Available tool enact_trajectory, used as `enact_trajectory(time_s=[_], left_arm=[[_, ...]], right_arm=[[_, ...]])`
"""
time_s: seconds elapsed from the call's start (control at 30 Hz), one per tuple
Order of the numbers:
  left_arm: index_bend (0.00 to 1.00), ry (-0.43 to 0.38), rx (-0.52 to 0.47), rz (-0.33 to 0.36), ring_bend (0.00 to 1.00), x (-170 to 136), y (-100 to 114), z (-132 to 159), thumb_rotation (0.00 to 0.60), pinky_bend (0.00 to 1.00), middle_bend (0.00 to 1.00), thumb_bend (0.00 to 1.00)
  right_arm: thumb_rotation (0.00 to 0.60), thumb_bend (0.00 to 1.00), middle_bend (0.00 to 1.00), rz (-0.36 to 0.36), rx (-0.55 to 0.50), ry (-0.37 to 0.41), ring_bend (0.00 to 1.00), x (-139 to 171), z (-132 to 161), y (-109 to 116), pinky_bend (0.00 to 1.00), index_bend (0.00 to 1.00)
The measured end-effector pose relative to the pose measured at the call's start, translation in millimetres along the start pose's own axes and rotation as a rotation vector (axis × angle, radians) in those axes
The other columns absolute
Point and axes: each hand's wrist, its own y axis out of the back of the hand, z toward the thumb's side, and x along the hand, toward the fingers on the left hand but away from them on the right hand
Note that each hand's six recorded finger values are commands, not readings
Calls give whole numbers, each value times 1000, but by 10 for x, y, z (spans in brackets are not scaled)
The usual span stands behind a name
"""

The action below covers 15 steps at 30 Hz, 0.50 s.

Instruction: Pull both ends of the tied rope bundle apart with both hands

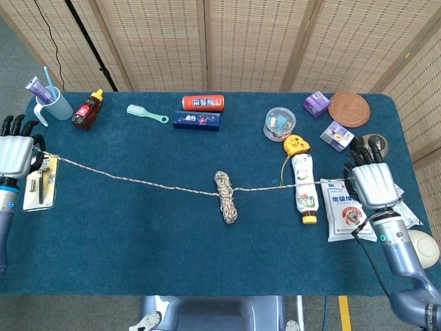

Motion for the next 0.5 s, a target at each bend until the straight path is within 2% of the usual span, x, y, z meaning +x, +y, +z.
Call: enact_trajectory(time_s=[0.23, 0.37, 0.5], left_arm=[[647, 27, -17, 12, 4, 5, 48, -123, 600, 0, 189, 452], [647, -9, -49, 22, 4, 3, 88, 20, 600, 0, 189, 452], [647, -82, -79, 32, 4, -7, 149, 302, 600, 0, 189, 453]], right_arm=[[600, 565, 267, -16, -11, 16, 159, 13, 37, 61, 0, 684], [600, 565, 267, -31, -37, 61, 159, -4, 193, 127, 0, 684], [600, 565, 267, -41, -87, 121, 159, -36, 428, 203, 0, 681]])
